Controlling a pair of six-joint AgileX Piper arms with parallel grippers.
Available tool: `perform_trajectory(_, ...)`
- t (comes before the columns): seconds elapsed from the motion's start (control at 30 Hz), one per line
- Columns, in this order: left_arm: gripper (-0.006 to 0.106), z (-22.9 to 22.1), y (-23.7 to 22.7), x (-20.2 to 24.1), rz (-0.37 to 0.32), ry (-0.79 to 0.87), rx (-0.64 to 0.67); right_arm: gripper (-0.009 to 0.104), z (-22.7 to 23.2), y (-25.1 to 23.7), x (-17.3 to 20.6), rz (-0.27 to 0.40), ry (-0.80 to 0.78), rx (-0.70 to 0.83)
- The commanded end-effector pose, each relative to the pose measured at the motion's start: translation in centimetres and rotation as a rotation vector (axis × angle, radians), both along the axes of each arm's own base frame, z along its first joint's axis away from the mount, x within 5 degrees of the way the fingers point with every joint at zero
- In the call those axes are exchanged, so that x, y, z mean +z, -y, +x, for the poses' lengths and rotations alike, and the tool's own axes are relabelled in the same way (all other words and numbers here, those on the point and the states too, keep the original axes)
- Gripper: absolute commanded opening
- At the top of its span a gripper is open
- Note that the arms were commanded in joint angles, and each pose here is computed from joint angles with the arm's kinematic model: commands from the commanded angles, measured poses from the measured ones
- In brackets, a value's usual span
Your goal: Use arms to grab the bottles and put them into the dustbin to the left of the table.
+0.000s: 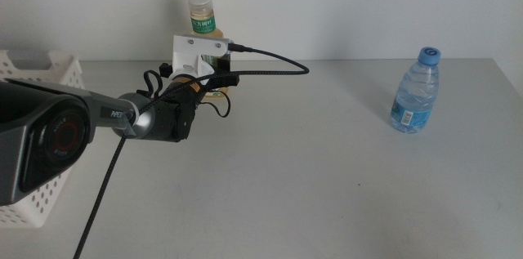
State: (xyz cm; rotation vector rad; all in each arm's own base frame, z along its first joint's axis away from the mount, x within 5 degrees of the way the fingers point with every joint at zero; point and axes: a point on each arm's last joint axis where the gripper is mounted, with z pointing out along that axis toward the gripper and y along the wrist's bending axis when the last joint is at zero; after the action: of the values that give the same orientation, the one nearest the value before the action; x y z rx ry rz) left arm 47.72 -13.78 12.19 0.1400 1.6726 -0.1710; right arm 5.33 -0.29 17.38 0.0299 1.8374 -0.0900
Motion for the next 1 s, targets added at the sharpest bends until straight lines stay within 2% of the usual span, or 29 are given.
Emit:
perform_trajectory(0.0,0.029,-0.1,0.2,5.5,-0.051,0.209,0.006,0.094,0.0,0.1,1.1,-0.022,0.100,-0.005)
perform_trajectory(0.1,0.000,-0.9,0.0,6.5,-0.052,0.210,0.004,0.094,0.0,0.1,1.1,-0.022,0.100,-0.005)
perform_trajectory(0.13,-0.002,-1.3,-0.1,6.7,-0.050,0.205,0.003,0.094,0.0,0.1,1.1,-0.022,0.100,-0.005)
perform_trajectory(0.3,-0.002,-4.3,-1.0,8.9,-0.040,0.193,-0.006,0.094,0.0,0.1,1.1,-0.022,0.100,-0.005)
perform_trajectory(0.43,-0.002,-7.8,-1.6,11.6,0.011,0.152,-0.063,0.094,0.0,0.1,1.1,-0.022,0.100,-0.005)
perform_trajectory(0.63,-0.002,-12.5,-2.7,16.5,0.016,-0.098,-0.091,0.094,0.0,0.1,1.1,-0.022,0.100,-0.005)
perform_trajectory(0.8,-0.002,-16.3,-3.8,20.9,0.026,-0.233,-0.106,0.094,0.0,0.1,1.1,-0.022,0.100,-0.005)
perform_trajectory(0.97,-0.002,-18.4,-5.9,24.0,0.043,-0.406,-0.077,0.094,0.0,0.1,1.1,-0.022,0.100,-0.005)
